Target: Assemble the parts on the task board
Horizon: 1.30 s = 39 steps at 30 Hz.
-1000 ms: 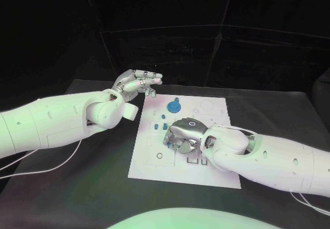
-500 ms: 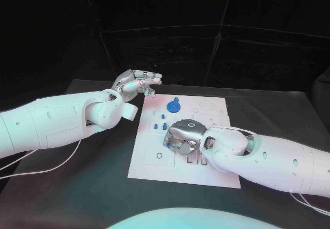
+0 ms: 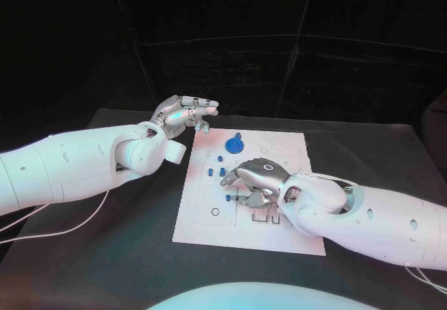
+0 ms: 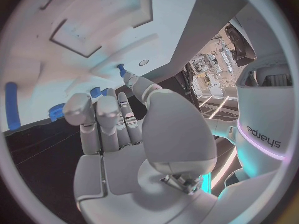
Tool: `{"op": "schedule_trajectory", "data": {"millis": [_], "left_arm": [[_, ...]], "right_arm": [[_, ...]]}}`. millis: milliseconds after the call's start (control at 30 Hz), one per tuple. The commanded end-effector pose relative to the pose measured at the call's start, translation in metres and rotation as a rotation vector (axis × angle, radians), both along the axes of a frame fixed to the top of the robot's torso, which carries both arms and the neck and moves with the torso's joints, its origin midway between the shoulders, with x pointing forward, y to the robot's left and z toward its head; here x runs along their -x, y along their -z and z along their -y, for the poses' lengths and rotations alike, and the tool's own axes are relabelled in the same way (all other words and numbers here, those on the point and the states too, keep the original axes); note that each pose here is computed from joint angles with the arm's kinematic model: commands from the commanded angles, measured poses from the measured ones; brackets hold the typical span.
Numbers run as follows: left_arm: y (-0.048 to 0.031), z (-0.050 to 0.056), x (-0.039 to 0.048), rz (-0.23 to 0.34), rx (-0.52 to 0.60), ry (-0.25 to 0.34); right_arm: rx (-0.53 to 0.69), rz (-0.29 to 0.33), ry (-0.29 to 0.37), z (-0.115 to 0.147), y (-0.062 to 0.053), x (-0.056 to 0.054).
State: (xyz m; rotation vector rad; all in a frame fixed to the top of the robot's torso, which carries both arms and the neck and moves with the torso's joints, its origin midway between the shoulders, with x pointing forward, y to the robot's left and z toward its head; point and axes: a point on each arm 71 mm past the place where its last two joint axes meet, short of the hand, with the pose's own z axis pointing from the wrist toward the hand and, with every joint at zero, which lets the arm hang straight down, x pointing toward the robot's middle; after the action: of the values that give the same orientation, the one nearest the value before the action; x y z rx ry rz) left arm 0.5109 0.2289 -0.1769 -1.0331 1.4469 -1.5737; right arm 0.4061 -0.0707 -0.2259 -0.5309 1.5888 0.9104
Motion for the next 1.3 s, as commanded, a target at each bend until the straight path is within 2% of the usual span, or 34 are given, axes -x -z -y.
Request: {"op": "schedule_trajectory", "data": {"millis": [33, 200, 367, 500, 633, 933, 1300], "left_arm": [[-0.0010, 0.000, -0.0001, 0.000, 0.008, 0.008], [-0.0009, -0.001, -0.0002, 0.000, 0.007, 0.007], [-0.0005, -0.002, -0.0003, 0.000, 0.006, 0.006], [0.0001, -0.001, -0.0005, -0.001, 0.005, 0.006], [0.0018, 0.000, -0.0005, -0.004, 0.003, 0.010], [0.0041, 0.001, -0.0002, -0.010, 0.001, 0.018], [0.0046, 0.001, 0.0000, -0.011, 0.000, 0.018]], "right_arm": [[-0.132, 0.039, 0.035, 0.012, -0.012, 0.002], [-0.183, -0.007, 0.107, 0.043, -0.019, 0.003], [-0.155, -0.077, 0.191, 0.075, -0.028, -0.007], [-0.100, -0.077, 0.211, 0.093, -0.034, -0.014], [-0.037, -0.067, 0.228, 0.107, -0.034, -0.020], [0.054, -0.086, 0.236, 0.113, -0.027, -0.029], [0.086, -0.092, 0.233, 0.105, -0.023, -0.035]]}}
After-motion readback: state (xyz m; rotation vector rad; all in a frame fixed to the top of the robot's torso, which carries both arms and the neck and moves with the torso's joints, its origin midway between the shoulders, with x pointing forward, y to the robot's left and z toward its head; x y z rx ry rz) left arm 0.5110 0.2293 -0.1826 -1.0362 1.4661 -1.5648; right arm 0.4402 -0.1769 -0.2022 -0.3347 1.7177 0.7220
